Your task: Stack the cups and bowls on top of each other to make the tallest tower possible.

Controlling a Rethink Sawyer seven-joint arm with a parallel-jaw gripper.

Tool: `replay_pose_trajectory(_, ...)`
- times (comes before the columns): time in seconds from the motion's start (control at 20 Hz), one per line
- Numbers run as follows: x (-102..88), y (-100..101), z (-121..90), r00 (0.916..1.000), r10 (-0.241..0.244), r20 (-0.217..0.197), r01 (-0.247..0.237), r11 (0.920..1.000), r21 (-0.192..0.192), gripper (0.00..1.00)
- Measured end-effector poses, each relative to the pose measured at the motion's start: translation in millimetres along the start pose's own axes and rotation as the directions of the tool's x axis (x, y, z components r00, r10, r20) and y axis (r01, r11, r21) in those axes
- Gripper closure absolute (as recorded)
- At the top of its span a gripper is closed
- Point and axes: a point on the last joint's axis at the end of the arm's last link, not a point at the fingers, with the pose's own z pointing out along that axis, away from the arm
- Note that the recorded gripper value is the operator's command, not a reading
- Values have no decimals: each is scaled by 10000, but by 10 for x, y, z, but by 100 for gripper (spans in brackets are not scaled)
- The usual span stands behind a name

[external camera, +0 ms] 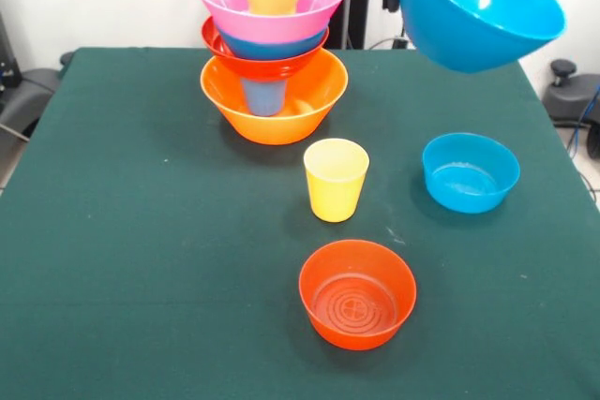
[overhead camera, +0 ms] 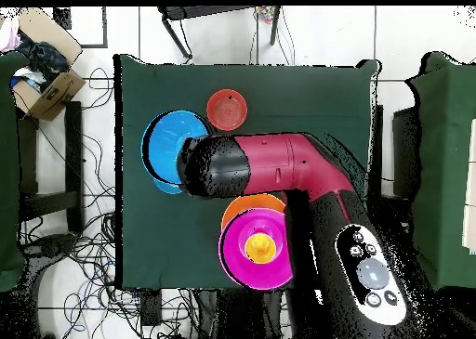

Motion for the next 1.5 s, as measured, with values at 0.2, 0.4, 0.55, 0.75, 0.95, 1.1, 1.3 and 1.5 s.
replay_pose_trajectory(0.2,-12,14,-101,10000,-9,-53,7,9993,-381,100)
replay_pose_trajectory(0.4,-29,11,-182,9999,-140,-20,138,9972,-734,100)
replay_pose_trajectory(0.55,-36,-12,-225,9996,-270,-1,268,9948,-983,100)
replay_pose_trajectory(0.75,-34,-106,-283,9987,-504,122,516,9886,-1413,100)
replay_pose_trajectory(0.95,-19,-279,-328,9978,-638,161,657,9813,-1809,100)
replay_pose_trajectory(1.1,-17,-385,-333,9968,-779,189,802,9764,-2005,100)
replay_pose_trajectory(1.3,-34,-499,-340,9935,-1086,335,1134,9677,-2250,100)
replay_pose_trajectory(1.5,-53,-569,-359,9865,-1530,581,1627,9543,-2507,100)
